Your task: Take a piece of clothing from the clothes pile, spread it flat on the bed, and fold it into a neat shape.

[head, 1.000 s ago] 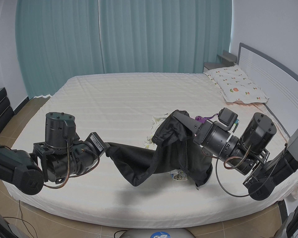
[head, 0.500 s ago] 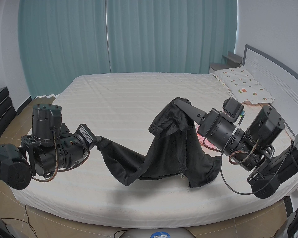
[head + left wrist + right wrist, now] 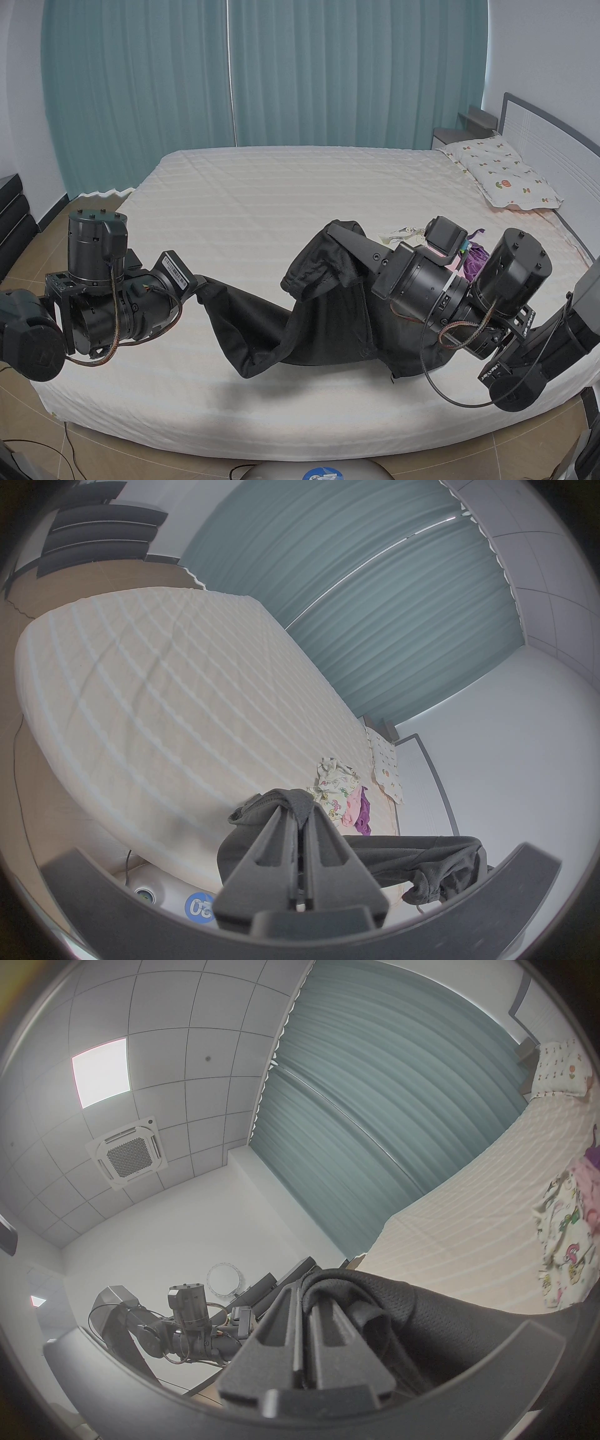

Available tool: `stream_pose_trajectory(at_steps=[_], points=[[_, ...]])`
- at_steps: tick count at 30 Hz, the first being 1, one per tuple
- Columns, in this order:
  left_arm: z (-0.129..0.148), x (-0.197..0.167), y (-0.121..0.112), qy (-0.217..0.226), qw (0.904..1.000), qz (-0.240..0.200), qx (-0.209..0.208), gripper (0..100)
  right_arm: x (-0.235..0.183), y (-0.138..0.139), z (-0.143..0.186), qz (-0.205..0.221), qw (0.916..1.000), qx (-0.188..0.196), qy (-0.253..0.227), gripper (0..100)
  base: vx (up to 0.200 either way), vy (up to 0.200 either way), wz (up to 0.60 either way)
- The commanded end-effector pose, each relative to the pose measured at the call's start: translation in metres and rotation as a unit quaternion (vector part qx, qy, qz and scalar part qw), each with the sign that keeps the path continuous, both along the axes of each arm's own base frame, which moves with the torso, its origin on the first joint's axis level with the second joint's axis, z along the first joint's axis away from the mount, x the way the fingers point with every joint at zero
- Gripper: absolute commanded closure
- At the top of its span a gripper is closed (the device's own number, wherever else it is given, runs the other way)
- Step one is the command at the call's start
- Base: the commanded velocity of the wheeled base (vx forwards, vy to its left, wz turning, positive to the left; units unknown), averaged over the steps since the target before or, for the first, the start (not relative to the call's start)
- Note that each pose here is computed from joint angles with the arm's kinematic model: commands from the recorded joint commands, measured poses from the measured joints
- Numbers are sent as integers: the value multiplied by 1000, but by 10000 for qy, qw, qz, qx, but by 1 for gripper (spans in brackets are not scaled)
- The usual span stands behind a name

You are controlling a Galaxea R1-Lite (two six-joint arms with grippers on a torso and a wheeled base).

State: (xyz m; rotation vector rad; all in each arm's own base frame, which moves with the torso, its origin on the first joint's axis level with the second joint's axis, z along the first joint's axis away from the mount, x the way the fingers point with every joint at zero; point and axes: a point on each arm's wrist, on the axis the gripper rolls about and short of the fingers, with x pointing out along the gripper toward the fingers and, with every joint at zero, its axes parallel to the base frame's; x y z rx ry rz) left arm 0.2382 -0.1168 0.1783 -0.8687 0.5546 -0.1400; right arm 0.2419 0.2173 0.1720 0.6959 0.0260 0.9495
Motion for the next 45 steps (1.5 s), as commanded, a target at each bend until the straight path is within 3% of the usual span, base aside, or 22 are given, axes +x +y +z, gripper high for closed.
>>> stream_pose_trajectory(at_steps=[1, 18, 27, 31, 36, 45], points=[[-2, 0, -1, 46, 10000, -42, 6, 100, -7, 8, -1, 155, 9999, -15, 9, 100, 0, 200, 0], [-25, 11, -10, 422, 9989, -132, 122, 100, 11, -8, -18, -234, 9992, -149, 281, 100, 0, 200, 0], [-30, 11, -10, 534, 9984, -118, 133, 100, 3, -31, -20, -440, 9983, -183, 342, 100, 0, 0, 0], [-29, 1, -20, 582, 9979, -289, 65, 100, -13, -42, -16, -421, 9982, -219, 359, 100, -200, 0, 0], [-18, -15, -24, 458, 9977, -490, 12, 100, -36, -54, -2, -336, 9991, -130, 245, 100, -200, 0, 0], [28, -39, -16, 46, 9980, -603, -206, 100, -92, -78, 47, 20, 9976, 499, -477, 100, -200, 0, 0]])
